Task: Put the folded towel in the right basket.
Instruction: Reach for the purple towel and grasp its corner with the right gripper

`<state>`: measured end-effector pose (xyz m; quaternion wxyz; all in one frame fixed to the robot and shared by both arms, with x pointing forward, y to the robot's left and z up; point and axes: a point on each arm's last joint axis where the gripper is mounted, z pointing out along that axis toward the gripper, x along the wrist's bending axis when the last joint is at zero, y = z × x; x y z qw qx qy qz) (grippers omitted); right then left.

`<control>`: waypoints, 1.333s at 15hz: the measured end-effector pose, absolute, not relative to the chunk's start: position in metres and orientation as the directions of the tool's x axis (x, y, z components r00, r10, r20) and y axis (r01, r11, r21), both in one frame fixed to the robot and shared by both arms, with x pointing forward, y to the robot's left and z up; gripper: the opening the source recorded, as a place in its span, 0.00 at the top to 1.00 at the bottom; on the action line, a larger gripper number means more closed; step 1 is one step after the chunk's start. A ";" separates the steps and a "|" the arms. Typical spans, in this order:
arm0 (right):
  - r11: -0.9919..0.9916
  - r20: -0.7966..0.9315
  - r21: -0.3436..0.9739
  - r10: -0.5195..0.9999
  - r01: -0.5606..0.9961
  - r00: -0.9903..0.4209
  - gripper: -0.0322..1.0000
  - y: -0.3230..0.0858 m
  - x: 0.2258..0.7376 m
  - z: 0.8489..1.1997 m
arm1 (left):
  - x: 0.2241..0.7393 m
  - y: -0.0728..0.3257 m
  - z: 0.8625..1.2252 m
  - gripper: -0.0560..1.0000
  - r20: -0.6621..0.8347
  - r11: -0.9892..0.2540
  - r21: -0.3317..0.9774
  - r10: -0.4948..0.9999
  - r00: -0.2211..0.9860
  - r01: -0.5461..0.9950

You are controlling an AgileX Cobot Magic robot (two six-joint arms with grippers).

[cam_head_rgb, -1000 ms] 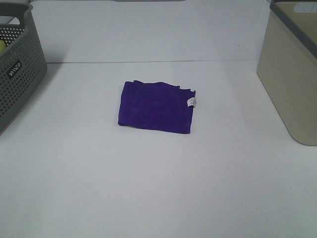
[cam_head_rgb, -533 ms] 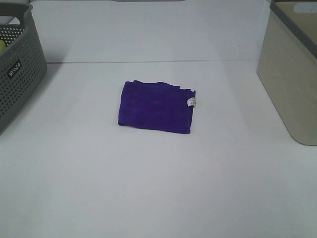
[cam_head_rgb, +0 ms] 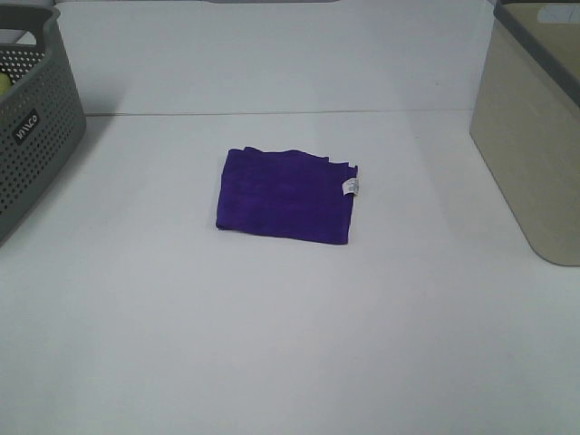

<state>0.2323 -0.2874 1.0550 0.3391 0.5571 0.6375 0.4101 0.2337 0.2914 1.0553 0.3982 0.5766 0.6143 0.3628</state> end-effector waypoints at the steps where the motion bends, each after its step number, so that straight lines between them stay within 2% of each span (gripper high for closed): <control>1: 0.043 0.025 0.901 0.988 0.432 -0.149 0.02 -0.287 0.232 1.055 | 0.234 0.291 1.055 0.01 -0.071 0.072 0.905 0.997 -0.018 0.419; 20: 0.043 0.025 0.901 0.988 0.432 -0.149 0.02 -0.287 0.232 1.055 | 0.234 0.291 1.055 0.01 -0.071 0.072 0.905 0.997 -0.018 0.419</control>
